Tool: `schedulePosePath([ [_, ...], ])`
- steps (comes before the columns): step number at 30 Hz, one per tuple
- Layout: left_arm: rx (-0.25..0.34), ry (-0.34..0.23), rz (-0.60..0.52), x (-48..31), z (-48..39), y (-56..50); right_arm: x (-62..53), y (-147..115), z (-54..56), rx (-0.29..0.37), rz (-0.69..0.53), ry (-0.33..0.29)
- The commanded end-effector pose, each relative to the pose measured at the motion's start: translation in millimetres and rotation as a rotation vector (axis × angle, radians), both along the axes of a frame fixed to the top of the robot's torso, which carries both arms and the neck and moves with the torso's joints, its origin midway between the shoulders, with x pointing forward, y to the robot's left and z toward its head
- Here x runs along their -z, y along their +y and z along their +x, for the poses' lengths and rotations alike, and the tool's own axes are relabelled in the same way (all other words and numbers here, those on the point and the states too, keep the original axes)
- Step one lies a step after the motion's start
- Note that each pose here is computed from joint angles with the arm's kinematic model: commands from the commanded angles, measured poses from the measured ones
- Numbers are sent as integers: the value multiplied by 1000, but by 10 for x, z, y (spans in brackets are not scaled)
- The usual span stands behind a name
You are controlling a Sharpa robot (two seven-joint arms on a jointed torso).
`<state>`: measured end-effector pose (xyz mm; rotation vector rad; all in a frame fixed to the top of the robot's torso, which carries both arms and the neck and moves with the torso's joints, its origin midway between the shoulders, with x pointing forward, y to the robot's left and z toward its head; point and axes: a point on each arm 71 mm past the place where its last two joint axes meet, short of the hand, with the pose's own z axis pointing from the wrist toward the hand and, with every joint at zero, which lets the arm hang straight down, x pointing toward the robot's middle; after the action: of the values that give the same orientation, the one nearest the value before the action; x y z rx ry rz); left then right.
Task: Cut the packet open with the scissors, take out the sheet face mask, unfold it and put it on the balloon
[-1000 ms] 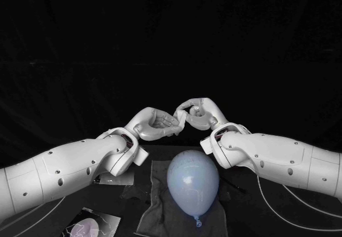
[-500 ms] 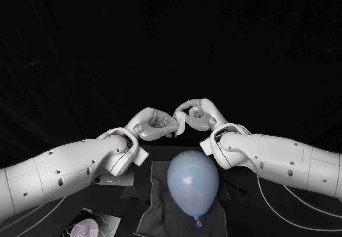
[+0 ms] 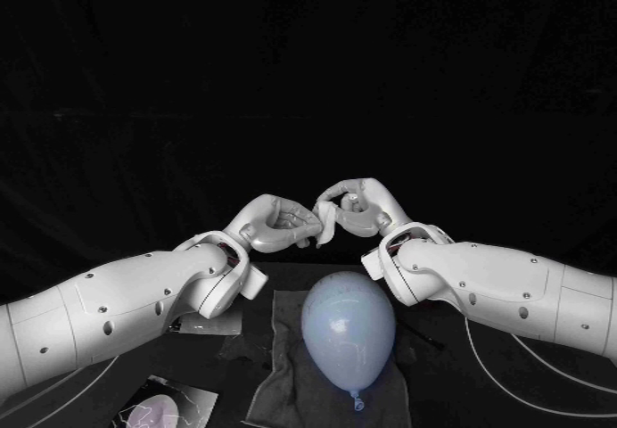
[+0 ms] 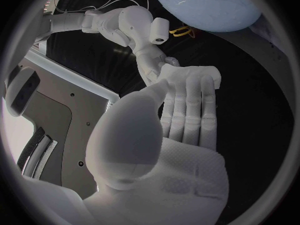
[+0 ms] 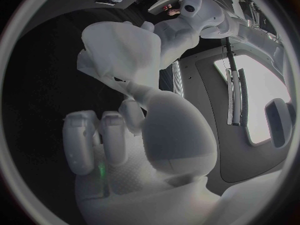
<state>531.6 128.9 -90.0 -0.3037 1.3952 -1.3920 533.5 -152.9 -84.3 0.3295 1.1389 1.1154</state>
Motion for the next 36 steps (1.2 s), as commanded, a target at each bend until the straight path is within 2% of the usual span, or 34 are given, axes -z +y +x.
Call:
schedulePosePath([
  [1,-27,18,-4,2,19,15,-7,16,-8,-5,-9,-11],
  [13,-45,23,45,99,23,16,-8,28,-10,7,-11,-12],
  [36,-39,27,29,106,1,-70,-3,106,-21,17,-36,-11],
])
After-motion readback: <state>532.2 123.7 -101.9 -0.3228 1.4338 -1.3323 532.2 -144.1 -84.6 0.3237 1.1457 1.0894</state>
